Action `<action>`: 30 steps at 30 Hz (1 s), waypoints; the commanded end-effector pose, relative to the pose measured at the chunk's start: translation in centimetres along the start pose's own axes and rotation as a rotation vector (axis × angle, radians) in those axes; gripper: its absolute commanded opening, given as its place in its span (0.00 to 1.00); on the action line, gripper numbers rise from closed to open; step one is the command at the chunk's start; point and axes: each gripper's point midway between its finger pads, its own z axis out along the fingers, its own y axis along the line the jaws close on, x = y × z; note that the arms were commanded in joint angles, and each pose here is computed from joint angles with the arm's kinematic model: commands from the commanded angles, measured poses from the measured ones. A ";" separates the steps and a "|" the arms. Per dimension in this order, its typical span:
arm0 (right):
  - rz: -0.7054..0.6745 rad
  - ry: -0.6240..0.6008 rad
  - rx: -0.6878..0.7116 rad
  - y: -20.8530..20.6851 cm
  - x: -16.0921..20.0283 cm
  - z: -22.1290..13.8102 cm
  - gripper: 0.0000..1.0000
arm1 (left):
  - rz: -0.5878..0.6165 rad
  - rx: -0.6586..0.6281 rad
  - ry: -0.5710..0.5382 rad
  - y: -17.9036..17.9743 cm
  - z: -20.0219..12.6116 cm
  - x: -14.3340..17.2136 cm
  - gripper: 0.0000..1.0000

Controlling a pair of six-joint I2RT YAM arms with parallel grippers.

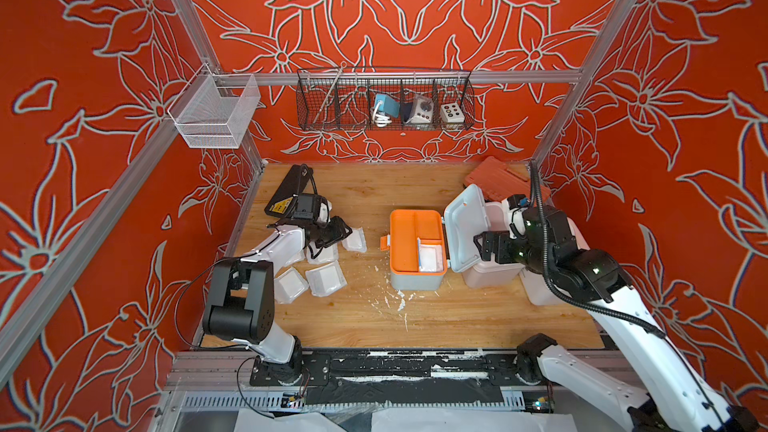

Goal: Open first aid kits and take out gauze
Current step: Place the gauze at the center of the board.

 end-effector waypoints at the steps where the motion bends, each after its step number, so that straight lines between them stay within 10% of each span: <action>1: 0.018 -0.008 -0.015 0.1 0.0 0.0 0.98 | 0.041 0.050 -0.035 -1.7 -1.7 -0.8 0.51; 16: 0.029 0.011 -0.067 1.2 0.0 0.5 0.98 | 0.096 0.105 -0.087 -3.3 -3.5 -1.0 0.68; 22: 0.023 0.023 -0.087 1.7 -0.2 1.3 0.98 | 0.143 0.123 -0.190 -4.4 -5.9 -1.7 0.97; 30: 0.004 0.035 -0.120 2.3 0.0 1.8 0.98 | 0.182 0.159 -0.356 -5.9 -9.5 -2.7 0.98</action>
